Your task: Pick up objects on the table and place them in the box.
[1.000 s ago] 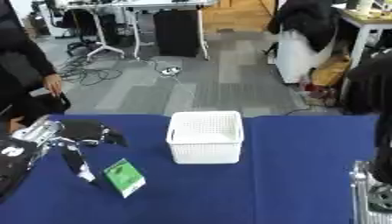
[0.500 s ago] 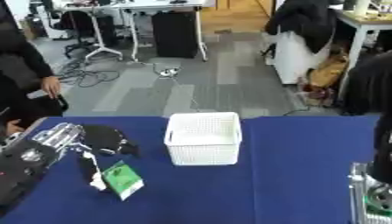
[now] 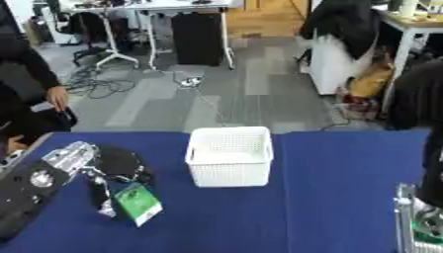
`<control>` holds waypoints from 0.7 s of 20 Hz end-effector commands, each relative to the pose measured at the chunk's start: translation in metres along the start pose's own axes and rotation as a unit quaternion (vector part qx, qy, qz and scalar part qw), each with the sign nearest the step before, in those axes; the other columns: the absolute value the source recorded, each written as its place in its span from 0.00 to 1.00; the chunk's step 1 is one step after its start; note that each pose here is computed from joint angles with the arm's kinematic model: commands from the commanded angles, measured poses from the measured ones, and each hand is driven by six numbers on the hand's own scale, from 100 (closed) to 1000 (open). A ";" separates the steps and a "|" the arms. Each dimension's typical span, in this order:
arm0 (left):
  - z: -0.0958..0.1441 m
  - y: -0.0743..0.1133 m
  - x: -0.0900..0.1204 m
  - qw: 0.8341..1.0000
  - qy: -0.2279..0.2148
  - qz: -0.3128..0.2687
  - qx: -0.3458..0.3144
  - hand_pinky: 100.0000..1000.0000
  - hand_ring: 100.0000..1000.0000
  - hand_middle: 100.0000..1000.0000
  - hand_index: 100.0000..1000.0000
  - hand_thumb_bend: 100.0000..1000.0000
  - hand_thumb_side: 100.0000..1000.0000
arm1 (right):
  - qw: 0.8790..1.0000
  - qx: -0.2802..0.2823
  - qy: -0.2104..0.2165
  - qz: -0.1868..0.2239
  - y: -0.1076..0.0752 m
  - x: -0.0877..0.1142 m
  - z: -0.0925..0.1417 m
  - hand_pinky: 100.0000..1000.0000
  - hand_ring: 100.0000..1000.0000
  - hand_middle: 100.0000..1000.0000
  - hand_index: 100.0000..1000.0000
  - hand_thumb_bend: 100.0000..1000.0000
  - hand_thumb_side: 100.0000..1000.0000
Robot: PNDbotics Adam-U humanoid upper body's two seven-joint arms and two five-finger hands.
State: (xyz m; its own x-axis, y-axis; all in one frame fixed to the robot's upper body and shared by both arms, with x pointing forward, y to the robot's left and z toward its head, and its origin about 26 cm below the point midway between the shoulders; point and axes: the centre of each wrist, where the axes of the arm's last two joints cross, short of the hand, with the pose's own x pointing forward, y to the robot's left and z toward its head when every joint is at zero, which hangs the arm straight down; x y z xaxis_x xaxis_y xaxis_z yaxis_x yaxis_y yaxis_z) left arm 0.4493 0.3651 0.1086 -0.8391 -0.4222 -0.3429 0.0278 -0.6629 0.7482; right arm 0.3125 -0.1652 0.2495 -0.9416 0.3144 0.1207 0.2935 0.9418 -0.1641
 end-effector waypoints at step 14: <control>0.003 -0.010 -0.007 0.999 0.008 -0.039 -0.022 0.71 0.71 0.81 0.92 0.31 0.61 | 1.000 -0.005 -0.016 -0.007 0.001 0.005 -0.008 0.00 0.00 0.00 0.34 0.09 1.00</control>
State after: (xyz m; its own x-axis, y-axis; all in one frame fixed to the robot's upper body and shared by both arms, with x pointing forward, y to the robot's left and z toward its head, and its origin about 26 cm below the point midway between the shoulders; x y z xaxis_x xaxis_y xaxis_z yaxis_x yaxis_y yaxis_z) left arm 0.4514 0.3704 0.0962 -0.8414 -0.3792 -0.3850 -0.0027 -0.7095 0.7047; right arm 0.3124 -0.1651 0.2495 -0.9417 0.3141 0.1208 0.2930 0.9417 -0.1652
